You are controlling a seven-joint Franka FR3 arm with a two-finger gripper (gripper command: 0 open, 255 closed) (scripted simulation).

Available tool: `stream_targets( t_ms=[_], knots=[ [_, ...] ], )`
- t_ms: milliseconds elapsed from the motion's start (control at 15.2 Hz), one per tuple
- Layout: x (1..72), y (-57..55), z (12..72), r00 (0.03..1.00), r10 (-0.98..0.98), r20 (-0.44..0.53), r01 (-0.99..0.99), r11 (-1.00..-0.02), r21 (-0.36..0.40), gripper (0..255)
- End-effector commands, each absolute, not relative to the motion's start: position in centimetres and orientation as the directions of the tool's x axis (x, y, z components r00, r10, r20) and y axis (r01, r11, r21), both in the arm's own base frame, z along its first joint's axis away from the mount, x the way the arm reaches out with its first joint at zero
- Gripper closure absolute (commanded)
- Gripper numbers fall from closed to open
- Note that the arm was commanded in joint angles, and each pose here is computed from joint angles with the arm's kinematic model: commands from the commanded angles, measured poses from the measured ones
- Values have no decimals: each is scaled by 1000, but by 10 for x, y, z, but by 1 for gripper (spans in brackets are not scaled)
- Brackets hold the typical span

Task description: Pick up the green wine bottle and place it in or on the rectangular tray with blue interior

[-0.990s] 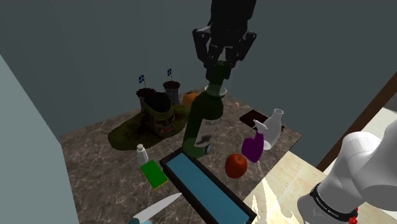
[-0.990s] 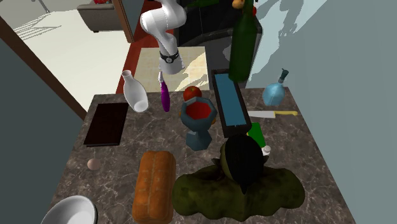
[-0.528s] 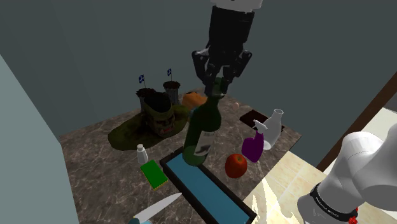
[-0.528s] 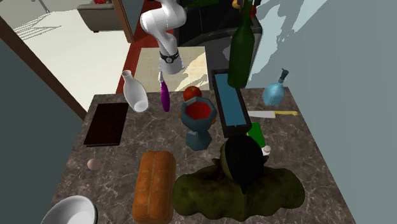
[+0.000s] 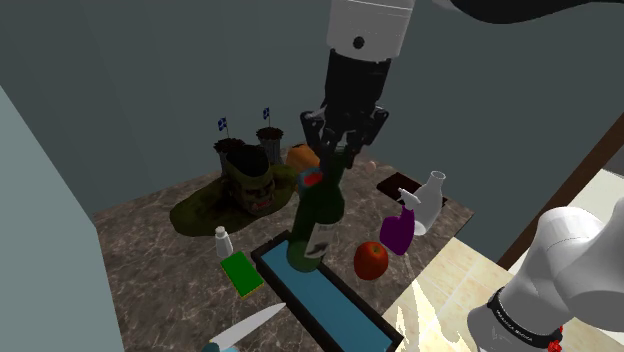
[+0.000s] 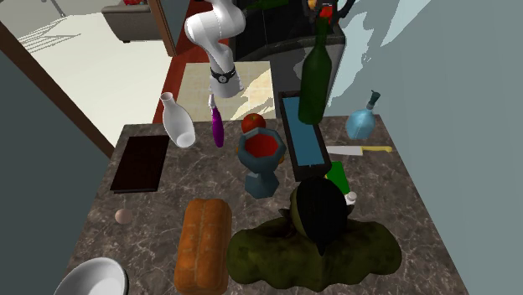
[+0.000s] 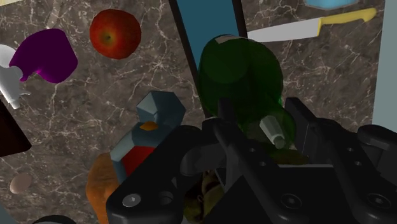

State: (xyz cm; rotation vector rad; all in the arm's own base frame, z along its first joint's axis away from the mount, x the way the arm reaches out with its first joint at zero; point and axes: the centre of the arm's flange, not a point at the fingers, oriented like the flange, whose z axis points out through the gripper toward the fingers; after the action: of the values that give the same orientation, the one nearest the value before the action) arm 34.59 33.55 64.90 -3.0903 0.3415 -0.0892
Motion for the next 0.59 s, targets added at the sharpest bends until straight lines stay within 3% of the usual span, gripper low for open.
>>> stream_targets(
  t_ms=[0,528],
  knots=[
    [346,335,638,974,-219,54,-217,-975,-38,255],
    [346,335,596,974,-219,54,-217,-975,-38,255]
  ],
)
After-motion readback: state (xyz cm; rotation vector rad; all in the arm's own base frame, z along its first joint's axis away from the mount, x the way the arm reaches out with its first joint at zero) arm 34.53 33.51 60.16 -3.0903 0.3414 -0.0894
